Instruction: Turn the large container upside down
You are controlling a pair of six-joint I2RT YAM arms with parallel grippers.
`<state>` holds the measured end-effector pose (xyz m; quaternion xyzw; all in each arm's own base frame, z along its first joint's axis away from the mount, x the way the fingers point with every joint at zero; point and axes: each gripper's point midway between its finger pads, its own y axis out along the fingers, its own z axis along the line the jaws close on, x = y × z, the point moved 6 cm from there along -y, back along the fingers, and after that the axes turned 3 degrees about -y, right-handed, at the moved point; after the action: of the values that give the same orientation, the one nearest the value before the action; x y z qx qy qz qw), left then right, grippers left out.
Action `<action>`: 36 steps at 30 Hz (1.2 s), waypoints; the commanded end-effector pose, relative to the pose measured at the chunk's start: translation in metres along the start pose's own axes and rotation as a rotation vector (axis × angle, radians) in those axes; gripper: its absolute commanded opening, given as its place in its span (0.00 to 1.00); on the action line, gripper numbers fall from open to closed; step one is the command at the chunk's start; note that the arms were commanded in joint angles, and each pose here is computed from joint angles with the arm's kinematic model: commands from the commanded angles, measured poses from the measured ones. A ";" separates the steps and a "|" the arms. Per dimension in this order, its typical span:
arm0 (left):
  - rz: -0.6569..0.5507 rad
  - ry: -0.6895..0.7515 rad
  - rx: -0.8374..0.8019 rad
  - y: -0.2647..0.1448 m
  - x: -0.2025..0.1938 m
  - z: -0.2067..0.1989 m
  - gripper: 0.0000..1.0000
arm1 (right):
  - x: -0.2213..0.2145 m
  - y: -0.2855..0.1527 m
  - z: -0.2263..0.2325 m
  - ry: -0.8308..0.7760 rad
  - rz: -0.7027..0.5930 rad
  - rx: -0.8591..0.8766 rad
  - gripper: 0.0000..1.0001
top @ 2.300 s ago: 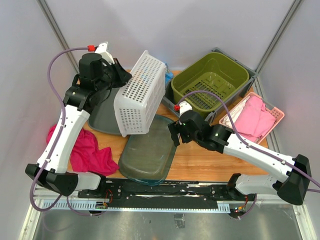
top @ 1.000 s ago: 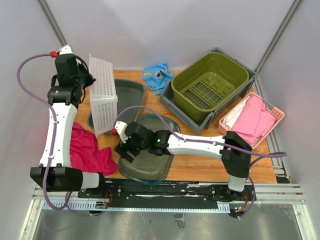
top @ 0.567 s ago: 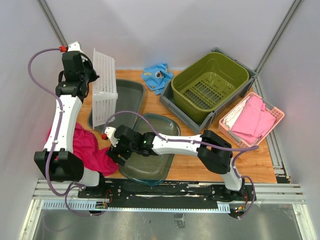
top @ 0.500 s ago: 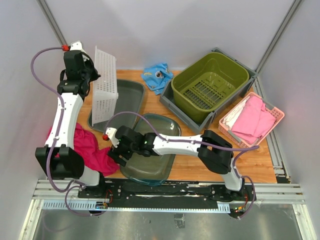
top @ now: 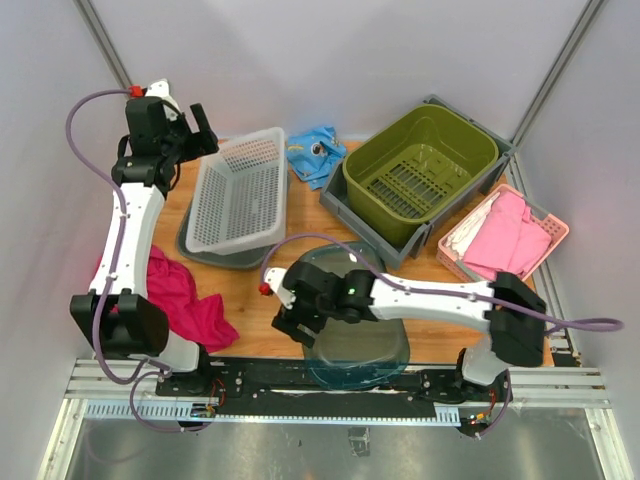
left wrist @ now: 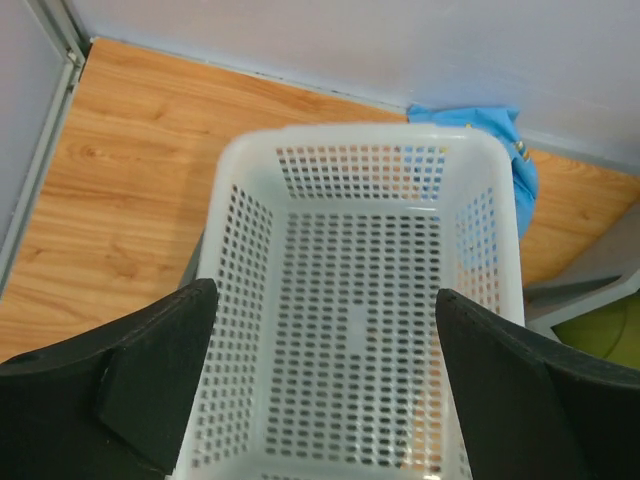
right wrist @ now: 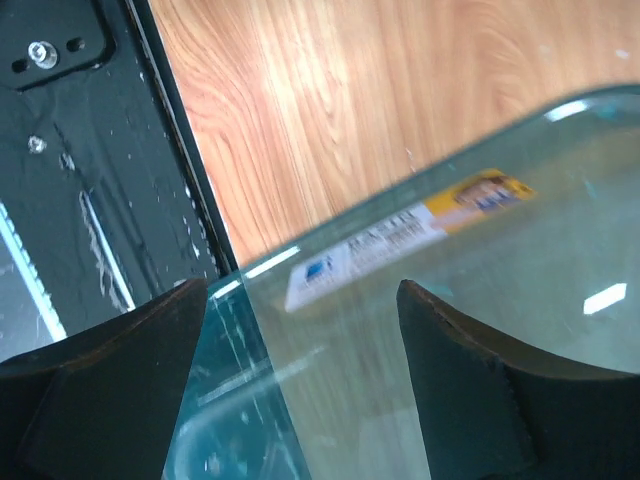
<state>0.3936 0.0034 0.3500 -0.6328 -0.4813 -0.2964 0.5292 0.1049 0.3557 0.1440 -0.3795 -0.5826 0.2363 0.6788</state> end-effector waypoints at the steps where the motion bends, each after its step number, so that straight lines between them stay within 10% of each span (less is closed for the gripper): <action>1: -0.074 0.031 -0.057 -0.040 0.026 -0.019 0.96 | -0.010 -0.058 -0.007 0.006 -0.016 -0.117 0.80; 12: 0.121 0.157 -0.341 -0.095 -0.065 -0.131 0.93 | -0.111 -0.139 -0.083 0.674 -0.012 -0.440 0.85; 19: 0.363 0.274 -0.529 -0.108 -0.160 -0.203 0.92 | -0.158 -0.159 -0.057 0.792 0.051 -0.463 0.85; 36: 0.670 0.435 -0.551 -0.035 -0.271 -0.218 0.91 | -0.197 -0.145 -0.016 1.007 0.157 -0.303 0.83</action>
<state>0.2883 -0.2774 0.1812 -0.7896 -0.0505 -0.3298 0.5150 0.0683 0.1182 0.1442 -0.5676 -0.2188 -0.0235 0.7934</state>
